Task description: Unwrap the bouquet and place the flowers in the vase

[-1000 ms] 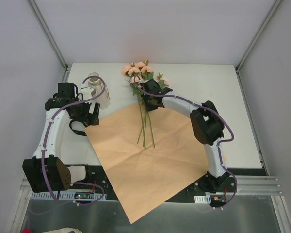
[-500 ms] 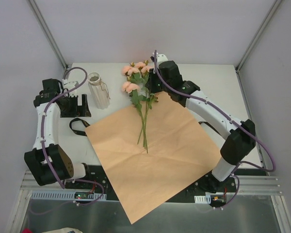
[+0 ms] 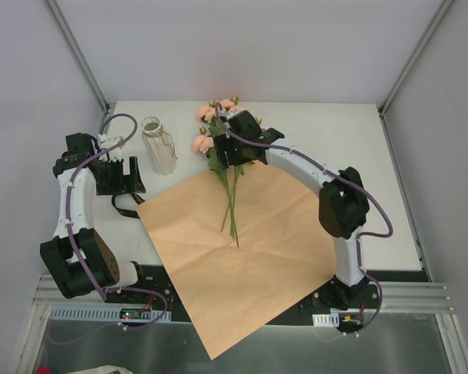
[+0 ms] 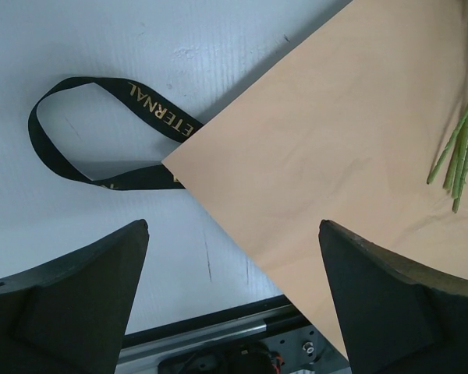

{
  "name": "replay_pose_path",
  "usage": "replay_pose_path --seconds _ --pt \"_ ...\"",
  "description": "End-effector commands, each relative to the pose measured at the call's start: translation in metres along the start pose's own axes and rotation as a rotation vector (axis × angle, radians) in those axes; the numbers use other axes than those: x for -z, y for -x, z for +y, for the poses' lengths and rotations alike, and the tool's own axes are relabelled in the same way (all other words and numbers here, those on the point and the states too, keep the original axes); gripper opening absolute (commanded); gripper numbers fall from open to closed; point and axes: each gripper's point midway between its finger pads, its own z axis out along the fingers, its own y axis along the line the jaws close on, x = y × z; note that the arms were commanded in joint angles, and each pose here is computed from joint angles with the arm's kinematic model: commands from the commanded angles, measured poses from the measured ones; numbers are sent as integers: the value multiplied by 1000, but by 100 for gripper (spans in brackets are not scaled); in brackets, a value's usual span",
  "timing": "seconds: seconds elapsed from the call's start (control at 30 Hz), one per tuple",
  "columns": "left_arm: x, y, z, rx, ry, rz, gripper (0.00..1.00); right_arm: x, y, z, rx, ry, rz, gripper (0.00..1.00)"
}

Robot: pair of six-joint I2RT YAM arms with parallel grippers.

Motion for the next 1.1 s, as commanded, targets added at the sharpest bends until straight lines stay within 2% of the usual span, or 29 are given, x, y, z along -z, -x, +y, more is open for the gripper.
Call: replay_pose_path --seconds 0.0,0.27,0.7,0.83,1.07 --pt "-1 -5 -4 -24 -29 6 91 -22 -45 5 88 11 161 69" --pt "-4 -8 0 -23 -16 25 91 -53 -80 3 89 17 236 59" --pt "-4 -11 6 -38 12 34 91 -78 -92 8 53 55 248 53" --pt "-5 -12 6 -33 11 39 90 -77 -91 17 57 70 239 49" --pt "-9 -15 6 -26 3 49 90 -72 -84 32 70 83 213 49"
